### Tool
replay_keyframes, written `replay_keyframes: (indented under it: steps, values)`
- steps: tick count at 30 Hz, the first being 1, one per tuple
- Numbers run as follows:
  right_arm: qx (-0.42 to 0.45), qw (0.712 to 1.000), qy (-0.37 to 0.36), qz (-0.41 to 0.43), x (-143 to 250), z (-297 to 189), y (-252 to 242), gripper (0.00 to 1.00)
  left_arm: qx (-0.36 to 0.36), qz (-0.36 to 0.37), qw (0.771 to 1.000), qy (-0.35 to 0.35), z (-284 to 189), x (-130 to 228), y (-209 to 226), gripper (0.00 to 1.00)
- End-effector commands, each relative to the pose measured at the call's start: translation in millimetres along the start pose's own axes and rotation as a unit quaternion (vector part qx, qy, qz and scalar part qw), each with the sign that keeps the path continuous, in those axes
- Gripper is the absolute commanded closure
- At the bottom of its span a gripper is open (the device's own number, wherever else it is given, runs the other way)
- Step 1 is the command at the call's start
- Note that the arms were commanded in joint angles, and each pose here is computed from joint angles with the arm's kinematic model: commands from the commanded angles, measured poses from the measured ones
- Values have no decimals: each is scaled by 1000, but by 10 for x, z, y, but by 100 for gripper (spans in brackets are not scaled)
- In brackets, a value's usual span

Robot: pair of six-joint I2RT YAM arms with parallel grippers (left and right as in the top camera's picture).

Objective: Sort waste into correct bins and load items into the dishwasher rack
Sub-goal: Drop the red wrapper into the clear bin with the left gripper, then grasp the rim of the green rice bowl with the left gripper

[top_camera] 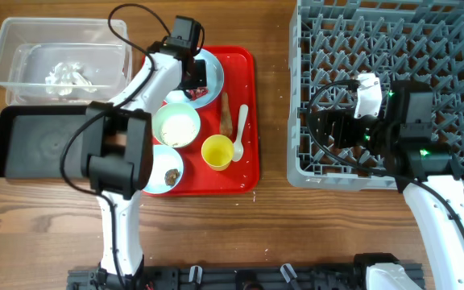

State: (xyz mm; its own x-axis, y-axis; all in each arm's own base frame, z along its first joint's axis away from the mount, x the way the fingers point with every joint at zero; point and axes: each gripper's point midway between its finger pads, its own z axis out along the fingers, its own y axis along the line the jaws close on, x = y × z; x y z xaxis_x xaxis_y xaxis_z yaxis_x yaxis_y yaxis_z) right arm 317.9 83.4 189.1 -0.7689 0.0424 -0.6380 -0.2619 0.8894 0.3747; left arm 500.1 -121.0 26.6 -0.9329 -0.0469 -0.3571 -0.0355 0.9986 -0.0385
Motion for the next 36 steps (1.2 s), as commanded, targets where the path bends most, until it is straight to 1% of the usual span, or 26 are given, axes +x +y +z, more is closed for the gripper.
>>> replay_keyframes:
  steps: [1, 2, 4, 6, 8, 9, 10, 11, 12, 13, 14, 16, 18, 20, 22, 24, 26, 28, 30, 32, 34, 35, 36]
  values:
    - [-14, 1000, -3, 3, -47, 1, 60, 0, -31, -86, 987, -131, -1132, -684, 523, 96]
    - [-14, 1000, -3, 3, -47, 1, 60, 0, -51, -108, 981, -150, -1321, -750, 759, 96]
    - [-14, 1000, -5, 2, -57, 1, 61, 0, -72, -143, 973, -166, -1448, -822, 1174, 96]
    - [-14, 1000, -9, 0, -79, 0, 63, 0, -96, -181, 965, -161, -1364, -818, 1650, 96]
    - [-14, 1000, -12, -2, -94, 0, 64, 0, -116, -216, 956, -162, -1171, -834, 2101, 96]
    - [-14, 1000, -13, -2, -100, 0, 65, 0, -118, -227, 953, -161, -1088, -830, 2234, 87]
    - [-14, 1000, -13, -3, -100, 0, 65, 0, -122, -235, 952, -156, -1003, -809, 2338, 69]
    - [-14, 1000, -13, -2, -99, 0, 65, 0, -125, -241, 951, -150, -935, -780, 2419, 44]
    - [-14, 1000, -13, -2, -98, 0, 65, 0, -126, -244, 950, -146, -895, -757, 2460, 24]
    - [-14, 1000, -13, -2, -98, 0, 65, 0, -125, -247, 951, -140, -853, -733, 2495, 10]
    - [-14, 1000, -13, -2, -98, 0, 65, 0, -122, -247, 952, -136, -843, -714, 2489, 0]
    - [-14, 1000, -13, -2, -98, 0, 65, 0, -119, -245, 953, -136, -930, -707, 2448, 0]
    - [-14, 1000, -12, -2, -96, 0, 64, 0, -115, -241, 955, -126, -1159, -629, 2357, 0]
    - [-14, 1000, -12, -2, -93, 0, 64, 0, -79, -233, 965, -95, -1358, -471, 2127, 0]
    - [-14, 1000, -12, -2, -96, 0, 64, 0, -20, -219, 974, -50, -1509, -260, 1777, 0]
    - [-14, 1000, -12, -2, -93, 0, 64, 0, 4, -205, 979, -5, -1536, -64, 1537, 0]
    - [-14, 1000, -11, -1, -89, 0, 64, 0, 15, -180, 982, 47, -1506, 162, 1244, 1]
    - [-14, 1000, -11, -1, -91, 0, 64, 0, 23, -113, 990, 85, -1476, 367, 874, 5]
    - [-14, 1000, -11, -1, -92, 0, 64, 0, 27, -81, 992, 97, -1443, 466, 624, 6]
    - [-14, 1000, -11, -1, -87, 0, 64, 0, 19, -36, 993, 108, -1347, 623, 371, 14]
    - [-13, 1000, -7, 0, -71, 1, 61, 0, 19, -16, 993, 115, -1223, 741, 244, 20]
    - [-14, 1000, -7, 1, -69, 2, 61, 0, 27, -10, 992, 120, -1151, 813, 177, 26]
    - [-14, 1000, -7, 1, -69, 5, 59, 0, 39, -5, 991, 126, -1078, 889, 96, 34]
